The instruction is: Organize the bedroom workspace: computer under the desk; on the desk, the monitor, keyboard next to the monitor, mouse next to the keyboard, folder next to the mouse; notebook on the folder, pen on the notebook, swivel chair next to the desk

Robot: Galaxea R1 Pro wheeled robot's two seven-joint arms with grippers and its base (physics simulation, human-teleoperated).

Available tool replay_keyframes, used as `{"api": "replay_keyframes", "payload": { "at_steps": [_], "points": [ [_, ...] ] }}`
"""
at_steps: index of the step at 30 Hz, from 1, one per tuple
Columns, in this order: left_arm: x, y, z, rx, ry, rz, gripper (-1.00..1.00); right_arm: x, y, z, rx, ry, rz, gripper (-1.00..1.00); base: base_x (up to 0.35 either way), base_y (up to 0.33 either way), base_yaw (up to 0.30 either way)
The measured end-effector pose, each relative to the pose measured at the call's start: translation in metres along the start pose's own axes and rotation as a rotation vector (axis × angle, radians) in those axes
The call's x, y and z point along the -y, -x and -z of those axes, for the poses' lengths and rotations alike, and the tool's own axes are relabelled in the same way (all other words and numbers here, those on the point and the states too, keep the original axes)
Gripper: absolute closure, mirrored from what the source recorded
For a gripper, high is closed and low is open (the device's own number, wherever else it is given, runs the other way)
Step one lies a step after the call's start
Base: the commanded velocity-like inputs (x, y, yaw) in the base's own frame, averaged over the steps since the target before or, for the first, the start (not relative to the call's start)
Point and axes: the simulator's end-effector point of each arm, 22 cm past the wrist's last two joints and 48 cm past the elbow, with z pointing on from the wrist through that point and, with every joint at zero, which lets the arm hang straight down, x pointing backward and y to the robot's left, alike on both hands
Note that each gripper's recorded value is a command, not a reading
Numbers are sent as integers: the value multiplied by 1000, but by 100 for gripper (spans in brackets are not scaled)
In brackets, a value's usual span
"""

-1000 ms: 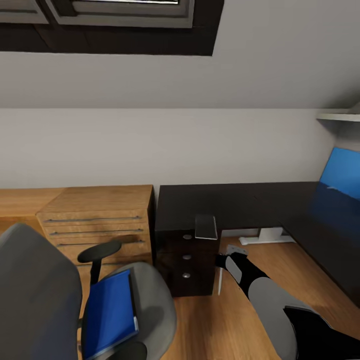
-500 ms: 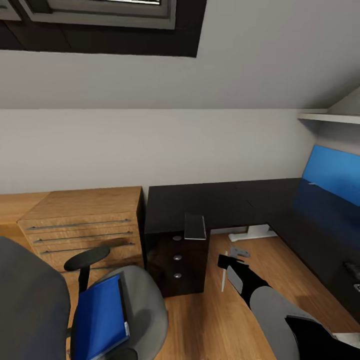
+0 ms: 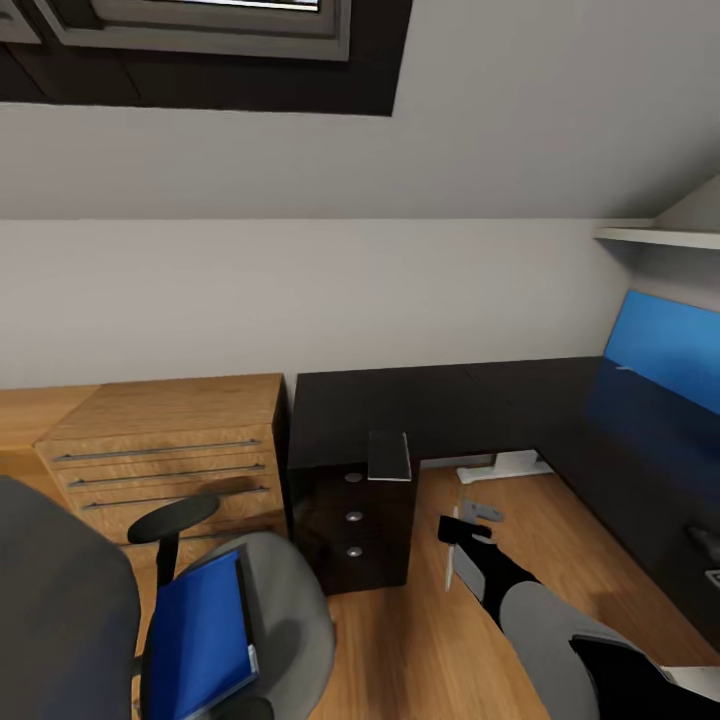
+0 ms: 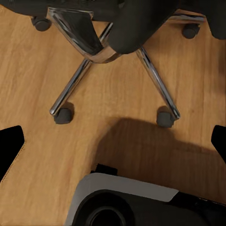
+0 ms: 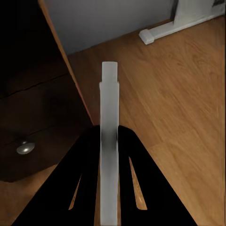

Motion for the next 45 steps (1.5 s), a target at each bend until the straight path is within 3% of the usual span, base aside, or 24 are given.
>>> {"api": "replay_keyframes", "payload": {
  "at_steps": [6, 14, 23, 34, 45],
  "points": [
    [-3, 0, 0, 0, 4, -1, -100, 10, -2, 2, 62, -44, -14, 100, 108, -219, 0],
    [-4, 1, 0, 1, 5, -2, -100, 12, -16, 2, 61, -48, 49, 100, 46, -291, 0],
    [-4, 1, 0, 1, 5, -2, -100, 13, -9, 2, 77, -48, 64, 100, 2, -302, 0],
    [-5, 1, 0, 2, 7, -2, -100, 13, -5, 2, 87, -46, 62, 100, 0, -286, 0],
    [-5, 2, -1, 5, 7, -2, -100, 7, 4, 5, 134, -37, 48, 100, 1, -35, 167]
  ]
}}
